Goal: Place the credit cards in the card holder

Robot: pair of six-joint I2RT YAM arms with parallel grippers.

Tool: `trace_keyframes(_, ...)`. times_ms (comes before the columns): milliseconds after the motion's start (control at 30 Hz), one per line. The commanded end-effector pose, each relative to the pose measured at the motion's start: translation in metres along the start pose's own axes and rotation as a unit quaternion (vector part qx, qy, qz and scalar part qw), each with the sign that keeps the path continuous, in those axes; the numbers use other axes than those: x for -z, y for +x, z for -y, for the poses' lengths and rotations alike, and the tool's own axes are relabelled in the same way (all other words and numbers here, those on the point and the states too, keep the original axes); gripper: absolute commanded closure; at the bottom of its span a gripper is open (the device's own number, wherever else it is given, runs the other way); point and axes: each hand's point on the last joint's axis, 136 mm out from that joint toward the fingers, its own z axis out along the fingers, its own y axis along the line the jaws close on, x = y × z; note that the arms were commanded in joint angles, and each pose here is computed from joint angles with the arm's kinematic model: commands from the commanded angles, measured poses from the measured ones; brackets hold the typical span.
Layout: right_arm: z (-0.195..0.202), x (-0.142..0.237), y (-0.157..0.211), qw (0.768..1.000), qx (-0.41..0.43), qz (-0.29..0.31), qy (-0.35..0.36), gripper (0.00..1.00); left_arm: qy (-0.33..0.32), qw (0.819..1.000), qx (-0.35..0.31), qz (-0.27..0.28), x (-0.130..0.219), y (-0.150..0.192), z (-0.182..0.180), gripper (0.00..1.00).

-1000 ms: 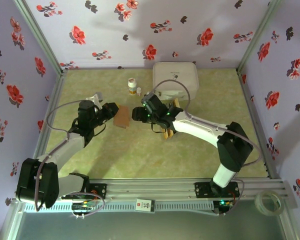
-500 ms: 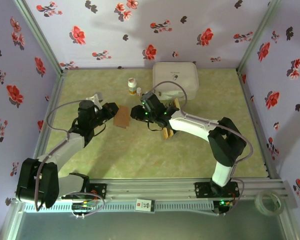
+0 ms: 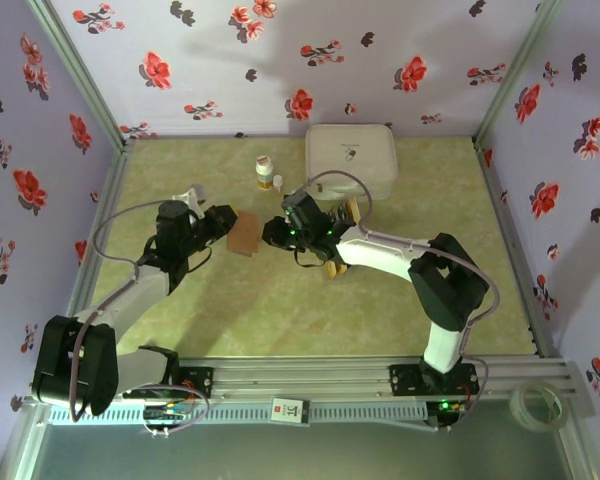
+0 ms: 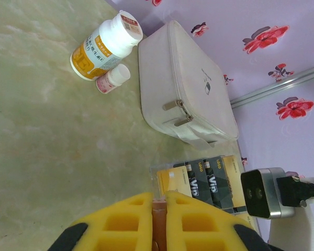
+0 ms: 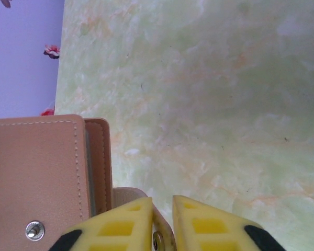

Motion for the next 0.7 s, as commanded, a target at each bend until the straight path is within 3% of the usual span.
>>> trace_keyframes(0,0.002,-0.005,-0.001,1.000,-0.004,0.002,-0.011,0.94,0.009,1.000,-0.016,0.013,-0.001,-0.007,0.007,1.00)
trace_keyframes(67,0.000,-0.004,-0.003,1.000,-0.002,0.002,-0.014,1.00,0.007,1.000,-0.015,0.013,-0.001,-0.006,0.005,1.00)
trace_keyframes(567,-0.006,0.007,-0.004,1.000,0.006,-0.005,-0.025,1.00,-0.034,0.999,-0.020,-0.026,-0.017,0.028,-0.041,1.00)
trace_keyframes(667,-0.008,0.008,-0.006,1.000,0.007,-0.003,-0.028,1.00,-0.040,0.998,-0.021,-0.032,-0.022,0.033,-0.050,0.92)
